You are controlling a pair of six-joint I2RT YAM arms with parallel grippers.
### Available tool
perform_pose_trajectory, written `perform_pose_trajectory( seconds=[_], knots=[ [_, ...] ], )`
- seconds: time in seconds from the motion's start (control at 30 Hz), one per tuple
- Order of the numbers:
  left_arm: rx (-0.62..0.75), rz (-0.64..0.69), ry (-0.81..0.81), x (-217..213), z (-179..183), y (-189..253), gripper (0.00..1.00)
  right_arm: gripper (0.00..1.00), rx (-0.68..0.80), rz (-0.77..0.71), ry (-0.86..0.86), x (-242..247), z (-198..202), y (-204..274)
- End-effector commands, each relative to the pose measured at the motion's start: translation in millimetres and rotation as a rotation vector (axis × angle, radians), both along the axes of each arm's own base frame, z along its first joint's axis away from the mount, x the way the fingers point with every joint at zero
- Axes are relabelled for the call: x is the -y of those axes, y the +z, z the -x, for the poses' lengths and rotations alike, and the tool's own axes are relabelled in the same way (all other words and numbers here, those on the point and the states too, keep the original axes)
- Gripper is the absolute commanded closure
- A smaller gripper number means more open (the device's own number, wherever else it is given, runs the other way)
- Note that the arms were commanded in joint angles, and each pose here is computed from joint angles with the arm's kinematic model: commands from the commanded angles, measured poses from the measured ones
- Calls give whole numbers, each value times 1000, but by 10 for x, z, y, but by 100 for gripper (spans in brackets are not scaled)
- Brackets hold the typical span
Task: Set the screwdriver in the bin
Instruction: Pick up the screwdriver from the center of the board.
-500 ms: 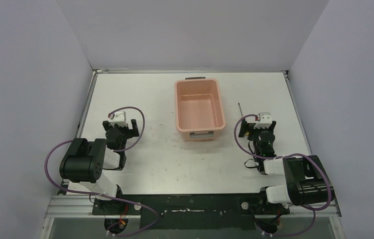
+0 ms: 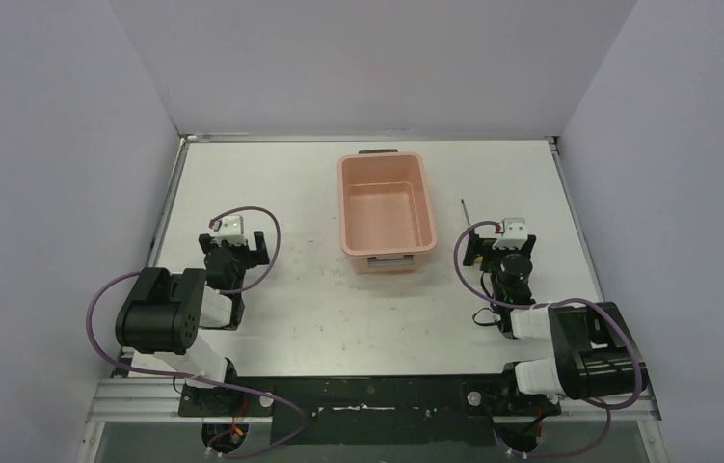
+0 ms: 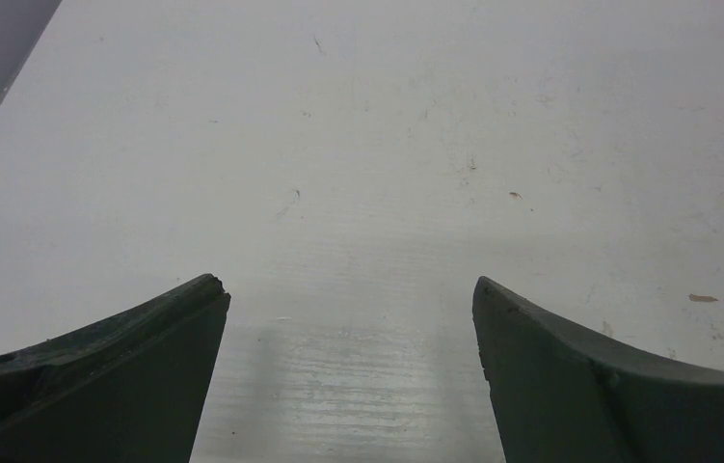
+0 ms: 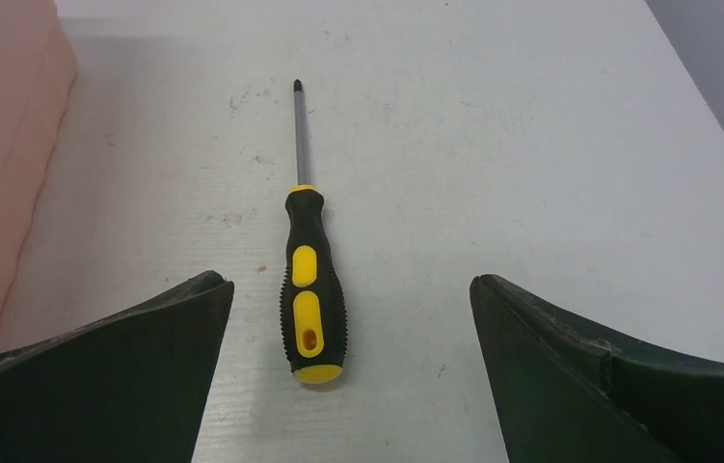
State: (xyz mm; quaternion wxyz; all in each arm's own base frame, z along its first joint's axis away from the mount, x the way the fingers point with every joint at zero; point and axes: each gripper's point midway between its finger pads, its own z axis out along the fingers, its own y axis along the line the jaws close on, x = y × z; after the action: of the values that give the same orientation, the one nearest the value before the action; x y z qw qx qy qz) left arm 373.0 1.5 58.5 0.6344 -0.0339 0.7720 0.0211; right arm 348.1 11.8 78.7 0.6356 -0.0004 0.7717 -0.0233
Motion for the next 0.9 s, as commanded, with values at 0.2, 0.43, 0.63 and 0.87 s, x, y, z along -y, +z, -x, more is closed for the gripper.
perform_pose_trajectory(
  seconds=[0.2,0.43,0.63,0.87],
  knots=[
    [52,-4,-9,16,-84,151,3,0,97,-32,-4,-20,-222,706],
    [51,-5,-9,16,-82,148,3,0,91,-67,-8,-53,-358,1175],
    [51,-5,-8,14,-81,147,3,0,-29,-64,-60,5,-494,1364],
    [52,-4,-9,16,-84,151,3,0,-8,-98,-86,28,-456,1612]
  ],
)
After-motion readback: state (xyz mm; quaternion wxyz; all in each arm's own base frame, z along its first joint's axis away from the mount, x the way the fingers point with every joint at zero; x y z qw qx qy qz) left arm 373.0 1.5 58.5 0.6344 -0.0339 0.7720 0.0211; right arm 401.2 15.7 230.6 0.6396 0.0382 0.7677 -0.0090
